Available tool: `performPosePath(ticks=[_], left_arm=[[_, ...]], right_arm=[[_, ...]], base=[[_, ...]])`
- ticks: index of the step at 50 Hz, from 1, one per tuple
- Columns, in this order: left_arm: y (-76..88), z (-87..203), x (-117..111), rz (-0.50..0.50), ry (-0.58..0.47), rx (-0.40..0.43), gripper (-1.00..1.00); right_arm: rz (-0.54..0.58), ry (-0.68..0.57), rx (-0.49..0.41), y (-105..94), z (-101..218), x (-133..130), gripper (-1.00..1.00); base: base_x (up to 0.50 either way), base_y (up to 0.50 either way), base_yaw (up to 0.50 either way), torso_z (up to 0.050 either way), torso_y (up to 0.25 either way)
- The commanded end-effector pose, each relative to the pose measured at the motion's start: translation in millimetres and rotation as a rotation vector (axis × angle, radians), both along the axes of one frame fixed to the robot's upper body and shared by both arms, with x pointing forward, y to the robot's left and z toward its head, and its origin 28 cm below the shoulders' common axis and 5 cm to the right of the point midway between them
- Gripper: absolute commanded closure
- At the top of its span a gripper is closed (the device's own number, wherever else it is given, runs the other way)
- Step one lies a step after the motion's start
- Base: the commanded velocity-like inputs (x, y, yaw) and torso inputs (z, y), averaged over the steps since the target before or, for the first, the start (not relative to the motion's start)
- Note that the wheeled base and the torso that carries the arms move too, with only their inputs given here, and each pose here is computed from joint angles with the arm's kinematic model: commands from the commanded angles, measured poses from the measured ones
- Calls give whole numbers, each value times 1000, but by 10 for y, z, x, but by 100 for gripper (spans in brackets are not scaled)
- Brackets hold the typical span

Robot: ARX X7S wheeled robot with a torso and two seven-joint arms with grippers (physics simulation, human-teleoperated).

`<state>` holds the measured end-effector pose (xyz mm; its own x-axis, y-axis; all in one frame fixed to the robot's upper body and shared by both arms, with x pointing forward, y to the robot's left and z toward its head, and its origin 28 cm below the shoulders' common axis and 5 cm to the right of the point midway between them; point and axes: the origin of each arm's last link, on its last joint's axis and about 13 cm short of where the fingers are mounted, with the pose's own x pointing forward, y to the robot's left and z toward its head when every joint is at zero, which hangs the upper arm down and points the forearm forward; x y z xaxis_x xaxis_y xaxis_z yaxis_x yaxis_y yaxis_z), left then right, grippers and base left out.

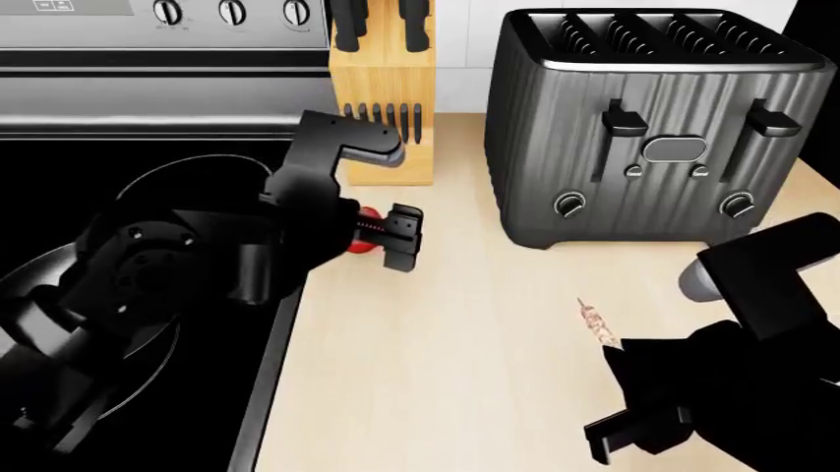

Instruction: Place both pans onto different burners. Then place the tomato and the kebabs on different pans.

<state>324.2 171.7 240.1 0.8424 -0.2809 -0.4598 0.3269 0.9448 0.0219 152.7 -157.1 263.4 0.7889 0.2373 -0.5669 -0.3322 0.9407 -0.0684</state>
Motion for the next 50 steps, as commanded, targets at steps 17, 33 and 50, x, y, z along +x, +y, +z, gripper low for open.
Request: performPosePath(ticks=[17,33,50], left_arm=[[-26,-72,12,2,46,59,-100],[-61,-124,39,-3,56,82,-100],[-64,-179,84,18,60,110,-100]], right_arm=[[-3,-12,-4,-11,2,-3,100],[-6,-11,-4,-24,-11,-11,100],[-11,-4,-1,-40,-49,-21,100]], base=[[0,0,0,0,0],[0,0,0,0,0],[0,0,0,0,0]])
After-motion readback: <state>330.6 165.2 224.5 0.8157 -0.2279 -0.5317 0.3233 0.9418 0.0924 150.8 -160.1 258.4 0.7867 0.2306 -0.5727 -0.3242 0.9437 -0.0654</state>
